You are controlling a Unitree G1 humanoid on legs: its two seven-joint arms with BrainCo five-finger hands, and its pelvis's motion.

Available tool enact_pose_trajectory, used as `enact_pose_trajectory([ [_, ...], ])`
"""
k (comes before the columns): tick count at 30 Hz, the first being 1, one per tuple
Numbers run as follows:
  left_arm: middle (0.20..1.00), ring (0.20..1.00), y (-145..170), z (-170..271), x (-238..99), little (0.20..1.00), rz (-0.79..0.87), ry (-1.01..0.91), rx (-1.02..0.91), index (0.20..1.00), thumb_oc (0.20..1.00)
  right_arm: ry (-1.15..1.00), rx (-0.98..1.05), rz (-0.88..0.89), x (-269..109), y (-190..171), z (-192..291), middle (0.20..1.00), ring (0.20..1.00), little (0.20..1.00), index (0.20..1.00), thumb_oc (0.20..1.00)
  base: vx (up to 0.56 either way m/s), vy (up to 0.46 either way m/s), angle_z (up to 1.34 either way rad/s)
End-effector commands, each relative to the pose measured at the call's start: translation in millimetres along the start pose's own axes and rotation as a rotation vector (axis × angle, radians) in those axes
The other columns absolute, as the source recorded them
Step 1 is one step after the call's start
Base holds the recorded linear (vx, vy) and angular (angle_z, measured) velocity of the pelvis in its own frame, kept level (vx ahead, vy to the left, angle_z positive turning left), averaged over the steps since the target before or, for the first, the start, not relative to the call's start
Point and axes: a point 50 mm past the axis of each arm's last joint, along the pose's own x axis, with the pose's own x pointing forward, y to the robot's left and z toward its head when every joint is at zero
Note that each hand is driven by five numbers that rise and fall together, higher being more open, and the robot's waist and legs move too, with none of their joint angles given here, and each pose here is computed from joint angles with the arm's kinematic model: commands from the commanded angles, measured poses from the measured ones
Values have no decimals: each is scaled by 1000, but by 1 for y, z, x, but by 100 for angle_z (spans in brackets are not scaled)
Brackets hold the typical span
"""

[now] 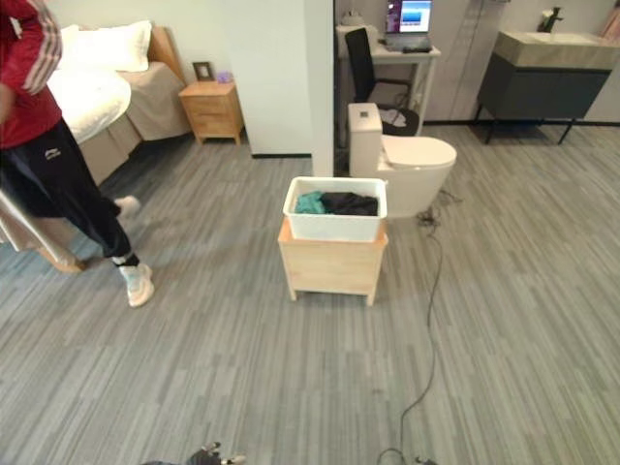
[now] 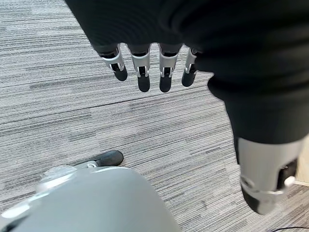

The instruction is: Grab the laundry basket,head to the washer,open it,put in the laundry and shut it.

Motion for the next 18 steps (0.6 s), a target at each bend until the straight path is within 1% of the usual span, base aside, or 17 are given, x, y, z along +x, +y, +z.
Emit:
enact_pose_trajectory([
  [1,1000,1000,9,18,4,1000,12,-37,-19,1000,1000,111,-31,80,-2,18,-25,1000,1000,1000,1000,1000,0,0,0],
  [6,1000,1000,13,20,4,1000,42,-49,-19,1000,1000,110,-25,80,-2,19,-25,1000,1000,1000,1000,1000,0,0,0],
  [18,1000,1000,13,20,3,1000,37,-52,-37,1000,1000,114,-6,66,-2,14,-26,1000,1000,1000,1000,1000,-1,-11,0],
])
